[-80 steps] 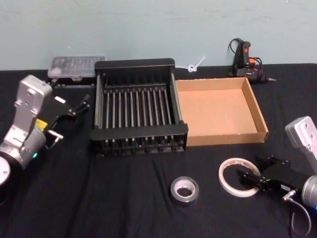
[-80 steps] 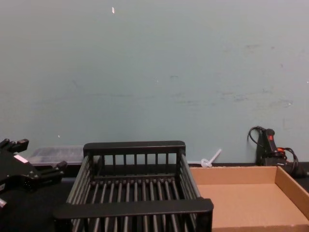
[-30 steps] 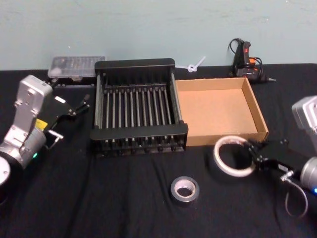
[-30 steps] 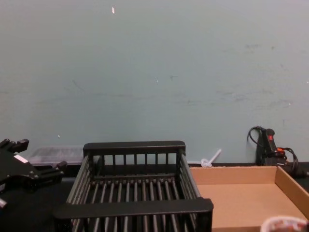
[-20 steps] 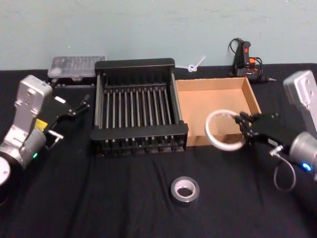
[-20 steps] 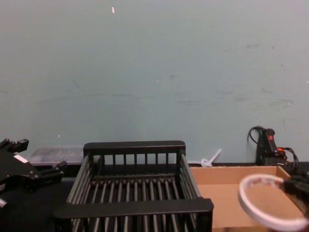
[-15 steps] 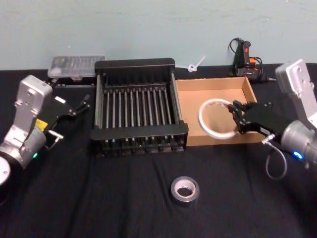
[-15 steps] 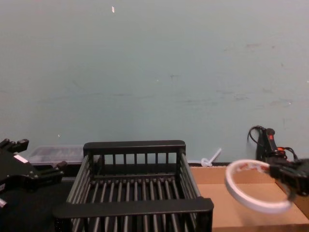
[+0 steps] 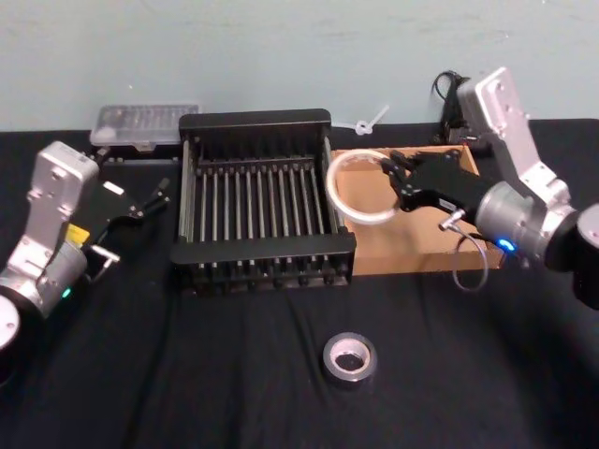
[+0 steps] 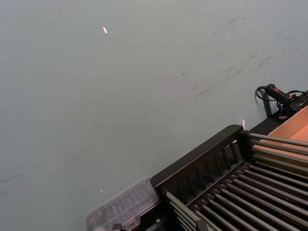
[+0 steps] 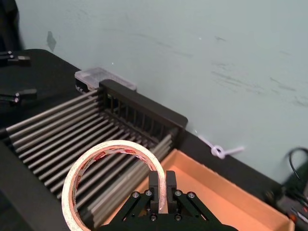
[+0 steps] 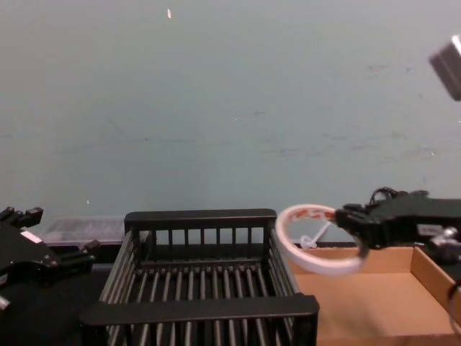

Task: Pick up the white tape and place it into the black box , Pick up the silver tape and place it into the brown box.

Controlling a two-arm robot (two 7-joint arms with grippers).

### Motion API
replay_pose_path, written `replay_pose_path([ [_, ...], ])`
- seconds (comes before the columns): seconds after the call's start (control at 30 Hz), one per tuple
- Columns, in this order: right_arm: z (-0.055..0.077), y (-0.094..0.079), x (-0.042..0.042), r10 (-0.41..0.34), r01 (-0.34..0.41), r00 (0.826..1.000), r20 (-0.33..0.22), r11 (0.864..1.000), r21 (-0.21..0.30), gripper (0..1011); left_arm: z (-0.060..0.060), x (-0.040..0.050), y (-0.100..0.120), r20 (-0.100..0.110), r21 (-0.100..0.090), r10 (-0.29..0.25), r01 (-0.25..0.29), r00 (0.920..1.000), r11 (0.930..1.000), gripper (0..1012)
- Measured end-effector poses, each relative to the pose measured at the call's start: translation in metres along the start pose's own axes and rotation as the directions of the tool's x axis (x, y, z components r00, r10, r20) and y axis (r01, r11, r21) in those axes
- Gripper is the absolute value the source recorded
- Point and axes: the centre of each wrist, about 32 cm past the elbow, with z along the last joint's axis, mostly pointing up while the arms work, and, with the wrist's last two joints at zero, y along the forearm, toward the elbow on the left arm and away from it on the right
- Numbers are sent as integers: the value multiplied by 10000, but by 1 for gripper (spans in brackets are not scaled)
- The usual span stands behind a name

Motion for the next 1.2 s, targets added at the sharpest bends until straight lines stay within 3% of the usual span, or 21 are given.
replay_pose_path([
  [0.23,98,281,-10,321,-322,9991,278,9995,34,95,0,0,0,-1,0,0,0,10000,10000,1001],
  [0.57,219,684,-110,888,-890,9941,629,9960,5,96,0,0,0,0,0,0,0,10000,10000,1001],
  [0.83,249,810,-172,1088,-1092,9917,692,9940,22,96,0,0,0,-1,0,0,0,10000,10000,1001],
  [1.2,245,796,-163,1065,-1068,9919,695,9943,11,95,0,0,0,0,0,0,0,10000,10000,1001],
])
